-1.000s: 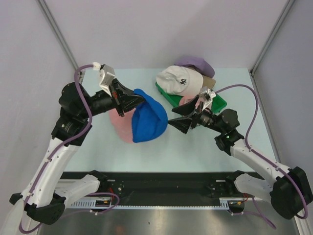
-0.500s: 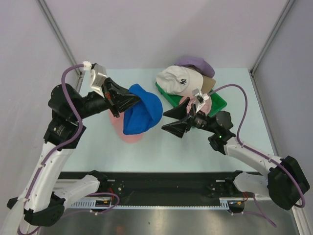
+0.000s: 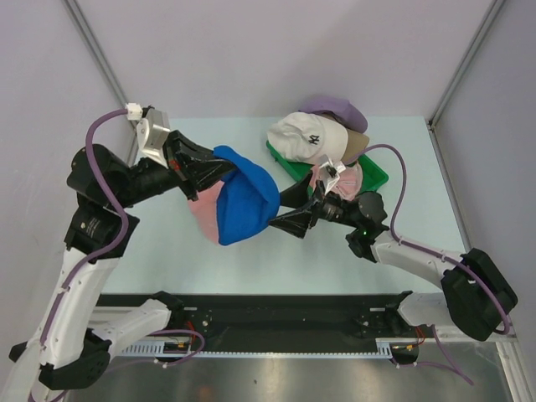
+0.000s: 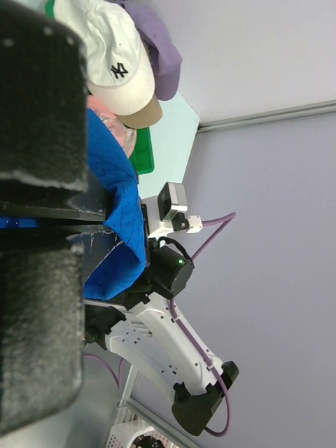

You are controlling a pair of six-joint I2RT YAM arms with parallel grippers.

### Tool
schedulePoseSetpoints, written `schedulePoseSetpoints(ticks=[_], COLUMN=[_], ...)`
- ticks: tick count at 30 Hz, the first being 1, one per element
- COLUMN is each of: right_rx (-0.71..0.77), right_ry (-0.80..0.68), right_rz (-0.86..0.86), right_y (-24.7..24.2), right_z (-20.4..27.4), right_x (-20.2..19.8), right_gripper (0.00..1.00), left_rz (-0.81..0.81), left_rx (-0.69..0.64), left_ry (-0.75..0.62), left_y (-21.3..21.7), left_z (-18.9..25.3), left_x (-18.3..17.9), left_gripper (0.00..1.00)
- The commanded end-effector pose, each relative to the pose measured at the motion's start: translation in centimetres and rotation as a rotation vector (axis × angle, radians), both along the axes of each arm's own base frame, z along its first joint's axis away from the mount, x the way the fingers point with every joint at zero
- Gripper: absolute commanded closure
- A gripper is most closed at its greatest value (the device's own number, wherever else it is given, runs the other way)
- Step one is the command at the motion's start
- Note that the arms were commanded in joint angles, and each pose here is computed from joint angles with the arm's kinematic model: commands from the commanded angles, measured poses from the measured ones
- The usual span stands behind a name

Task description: Stack the hats

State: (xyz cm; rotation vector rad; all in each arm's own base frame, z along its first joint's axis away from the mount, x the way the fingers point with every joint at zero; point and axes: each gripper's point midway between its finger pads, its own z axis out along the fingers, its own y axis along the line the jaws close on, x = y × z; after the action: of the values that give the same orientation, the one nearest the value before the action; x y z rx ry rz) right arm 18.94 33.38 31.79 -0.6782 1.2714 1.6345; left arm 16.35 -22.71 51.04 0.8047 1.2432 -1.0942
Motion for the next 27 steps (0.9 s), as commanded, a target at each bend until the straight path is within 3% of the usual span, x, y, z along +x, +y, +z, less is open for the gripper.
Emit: schedulePoseSetpoints(ticks=[1, 10, 17, 27], right_rx=[0.135, 0.274, 0.313, 0.377], right_ry=[-0.116, -0.133, -0.159, -0.222], right_rz=[0.007, 0.106, 0.056, -0.022], right_y=[-0.7, -1.2, -2.0, -3.9], right_z=[4.0, 6.7, 7.9, 10.3], right_x=[-1.0, -3.2, -3.8, -4.7], right_gripper=[0.0, 0.02, 0.2, 0.25], left_rz=[0.009, 0.012, 0.12, 0.198], left_rx=[-0.012, -0.038, -0.015, 0.039], left_ry=[-0.072, -0.065, -0.067, -0.059], left_y=[0.6, 0.5, 1.4, 2.2], left_z=[1.7, 1.4, 0.9, -0.9], left_x=[-1.0, -0.7, 0.8, 1.8], left_gripper=[1.0, 1.0, 1.0, 1.0])
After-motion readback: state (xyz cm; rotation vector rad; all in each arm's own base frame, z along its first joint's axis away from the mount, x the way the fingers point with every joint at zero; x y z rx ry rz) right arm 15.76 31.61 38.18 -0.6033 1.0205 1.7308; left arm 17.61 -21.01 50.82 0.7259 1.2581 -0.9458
